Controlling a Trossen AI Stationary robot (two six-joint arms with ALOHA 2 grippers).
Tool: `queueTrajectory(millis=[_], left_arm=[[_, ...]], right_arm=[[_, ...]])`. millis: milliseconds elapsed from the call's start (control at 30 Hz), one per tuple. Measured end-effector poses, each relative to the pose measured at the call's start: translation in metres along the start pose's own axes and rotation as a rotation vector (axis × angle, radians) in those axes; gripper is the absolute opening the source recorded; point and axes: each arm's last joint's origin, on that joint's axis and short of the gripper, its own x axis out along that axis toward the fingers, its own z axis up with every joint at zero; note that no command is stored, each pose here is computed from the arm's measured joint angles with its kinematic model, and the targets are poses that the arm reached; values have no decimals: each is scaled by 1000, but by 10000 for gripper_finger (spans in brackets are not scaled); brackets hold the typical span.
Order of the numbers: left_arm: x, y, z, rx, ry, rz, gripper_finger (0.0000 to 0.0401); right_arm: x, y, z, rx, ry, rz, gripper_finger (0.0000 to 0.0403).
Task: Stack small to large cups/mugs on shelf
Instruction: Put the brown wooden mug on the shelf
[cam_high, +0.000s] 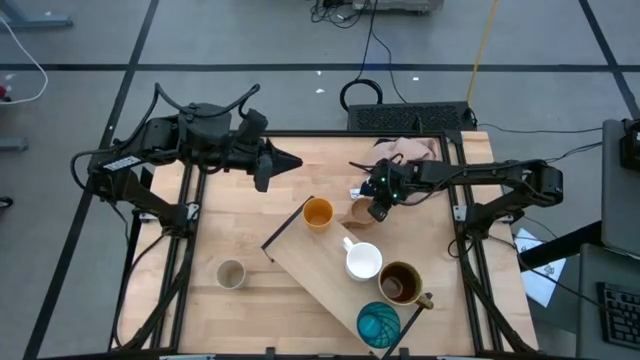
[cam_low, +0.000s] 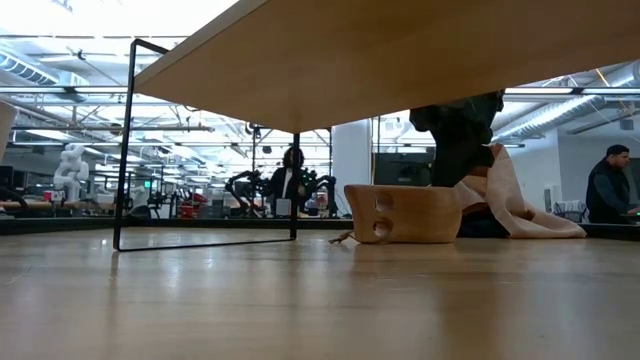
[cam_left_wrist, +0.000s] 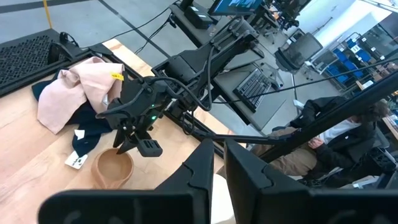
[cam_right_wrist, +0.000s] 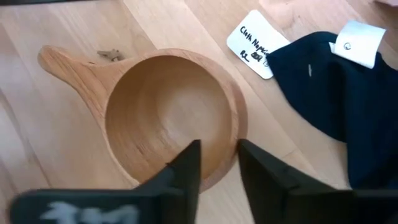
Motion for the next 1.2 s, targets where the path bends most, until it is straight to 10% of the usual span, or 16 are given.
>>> queueTrajectory(millis=[200,467,967,1200], left_arm=[[0,0,0,-4,6,-6,37],[0,0,0,-8,7,-8,37],[0,0,0,-11,8,-9,37],[0,-1,-1,-12,14,-16,37]], right_arm=[[0,0,0,-18,-1,4,8],[0,0,0,-3,-1,2,3],[1,0,3,26,-16,9,200],[24,-2,5,28,22,-7,210]])
